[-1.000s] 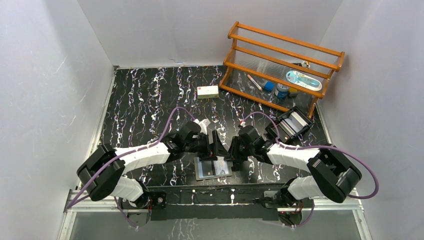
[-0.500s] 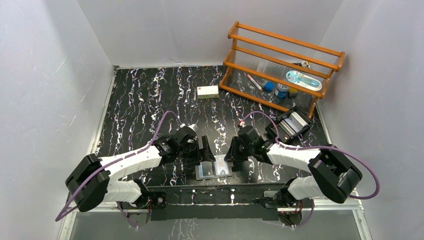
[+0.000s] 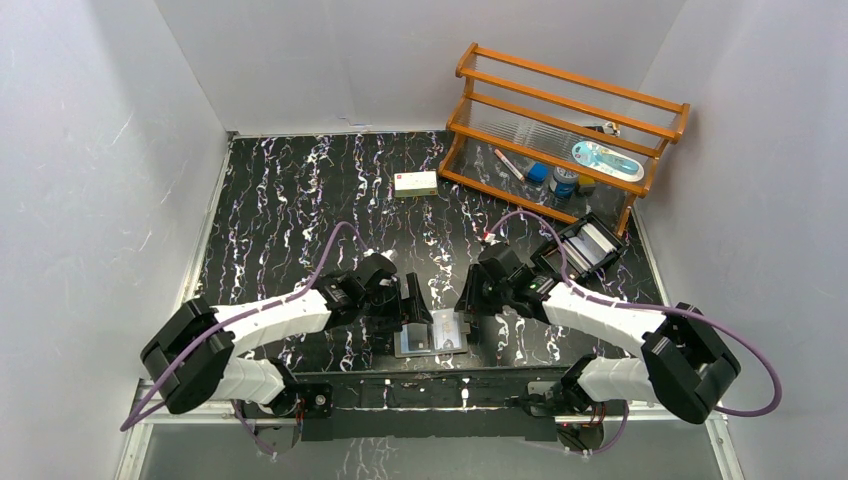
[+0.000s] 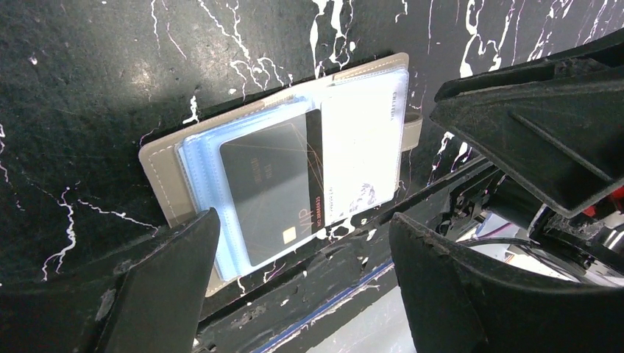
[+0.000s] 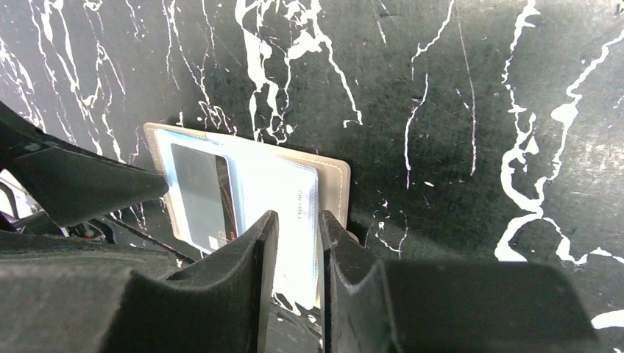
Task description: Put the credit cards into the card holder
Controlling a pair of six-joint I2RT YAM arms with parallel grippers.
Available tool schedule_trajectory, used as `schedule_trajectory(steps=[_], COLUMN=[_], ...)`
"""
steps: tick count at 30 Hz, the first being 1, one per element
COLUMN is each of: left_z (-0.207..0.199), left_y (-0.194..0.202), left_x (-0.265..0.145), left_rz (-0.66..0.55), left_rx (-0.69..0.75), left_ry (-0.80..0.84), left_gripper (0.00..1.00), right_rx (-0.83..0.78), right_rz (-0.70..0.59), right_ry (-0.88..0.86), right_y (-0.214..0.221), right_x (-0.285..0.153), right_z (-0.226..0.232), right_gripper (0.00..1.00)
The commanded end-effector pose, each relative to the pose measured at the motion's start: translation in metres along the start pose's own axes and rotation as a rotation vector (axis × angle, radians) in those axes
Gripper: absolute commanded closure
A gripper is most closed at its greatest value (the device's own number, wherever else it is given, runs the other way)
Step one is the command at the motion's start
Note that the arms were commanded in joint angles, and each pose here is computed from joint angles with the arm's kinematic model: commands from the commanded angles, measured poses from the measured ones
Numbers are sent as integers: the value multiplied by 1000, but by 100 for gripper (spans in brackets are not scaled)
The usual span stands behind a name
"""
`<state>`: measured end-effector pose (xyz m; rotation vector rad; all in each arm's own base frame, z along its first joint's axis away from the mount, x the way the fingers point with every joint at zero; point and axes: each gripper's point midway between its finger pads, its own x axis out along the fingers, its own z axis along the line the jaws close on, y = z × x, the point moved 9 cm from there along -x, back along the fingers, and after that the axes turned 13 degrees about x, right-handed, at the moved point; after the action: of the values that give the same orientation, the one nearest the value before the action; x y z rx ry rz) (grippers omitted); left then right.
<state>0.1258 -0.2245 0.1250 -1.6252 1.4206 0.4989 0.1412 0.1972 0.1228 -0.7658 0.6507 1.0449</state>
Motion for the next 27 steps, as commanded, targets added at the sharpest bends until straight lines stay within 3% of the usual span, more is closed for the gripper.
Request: schedule_trajectory(steps=[1,9,17,27], left_z=[-3,0,5,-16], left_y=[-4,-3,-2,-9], left_x=[2,8,10,7], left_rz=[-14,-4,8,-25], left_rx=[17,12,7,6], left_ry=[18,5,-52,146], left_gripper=[16,16,16,16], right_rx=[-23,-60,-47,-28], right_rz=[-27,24,59,93], right_ry=[-61,-145,-83,-50], right_y=[-5,9,21,30], right_x=[-9,3,22,36], right_z=[19,37,23,8], right_gripper=[67,71,74,77])
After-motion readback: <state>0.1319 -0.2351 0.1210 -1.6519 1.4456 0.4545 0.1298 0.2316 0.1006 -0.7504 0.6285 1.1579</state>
